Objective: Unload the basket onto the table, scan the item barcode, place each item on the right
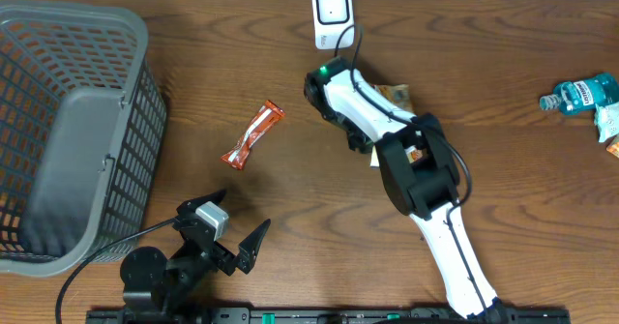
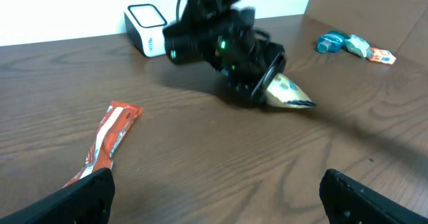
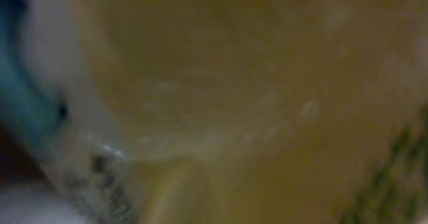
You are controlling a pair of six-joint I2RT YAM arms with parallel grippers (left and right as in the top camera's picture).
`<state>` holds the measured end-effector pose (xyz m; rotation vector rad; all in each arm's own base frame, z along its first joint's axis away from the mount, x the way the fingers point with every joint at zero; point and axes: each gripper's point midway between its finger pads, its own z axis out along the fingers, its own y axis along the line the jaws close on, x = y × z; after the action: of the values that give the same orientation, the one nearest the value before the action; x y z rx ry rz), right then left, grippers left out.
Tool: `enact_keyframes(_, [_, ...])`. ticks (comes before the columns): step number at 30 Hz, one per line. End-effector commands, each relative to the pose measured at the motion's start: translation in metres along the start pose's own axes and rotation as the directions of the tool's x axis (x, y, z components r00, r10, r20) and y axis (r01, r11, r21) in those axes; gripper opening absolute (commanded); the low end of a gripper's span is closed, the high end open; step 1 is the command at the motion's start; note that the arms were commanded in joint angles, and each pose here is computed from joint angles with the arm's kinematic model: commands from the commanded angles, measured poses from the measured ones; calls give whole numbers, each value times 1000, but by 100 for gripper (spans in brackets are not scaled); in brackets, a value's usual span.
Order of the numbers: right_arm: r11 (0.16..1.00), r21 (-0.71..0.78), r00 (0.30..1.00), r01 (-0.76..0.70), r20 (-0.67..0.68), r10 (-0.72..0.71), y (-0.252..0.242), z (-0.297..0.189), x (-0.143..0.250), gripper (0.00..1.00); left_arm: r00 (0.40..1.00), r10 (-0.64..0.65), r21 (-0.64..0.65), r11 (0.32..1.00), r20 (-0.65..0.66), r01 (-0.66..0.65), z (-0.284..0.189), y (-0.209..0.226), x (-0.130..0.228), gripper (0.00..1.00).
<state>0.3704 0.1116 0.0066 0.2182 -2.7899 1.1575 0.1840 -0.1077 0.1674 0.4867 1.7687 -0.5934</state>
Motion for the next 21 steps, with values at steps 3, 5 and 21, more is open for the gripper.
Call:
enact_keyframes(3, [991, -95, 985, 89, -137, -101, 30, 33, 14, 1, 1000, 21, 2, 1000, 4, -21, 0, -1, 0, 98])
enact_keyframes(5, [965, -221, 977, 142, -127, -173, 45, 25, 14, 1, 1000, 21, 2, 1000, 4, -21, 0, -1, 0, 98])
enact_keyframes(21, [-281, -863, 850, 419, 482, -211, 16, -215, 64, 1, 1000, 21, 2, 1000, 4, -21, 0, -1, 0, 98])
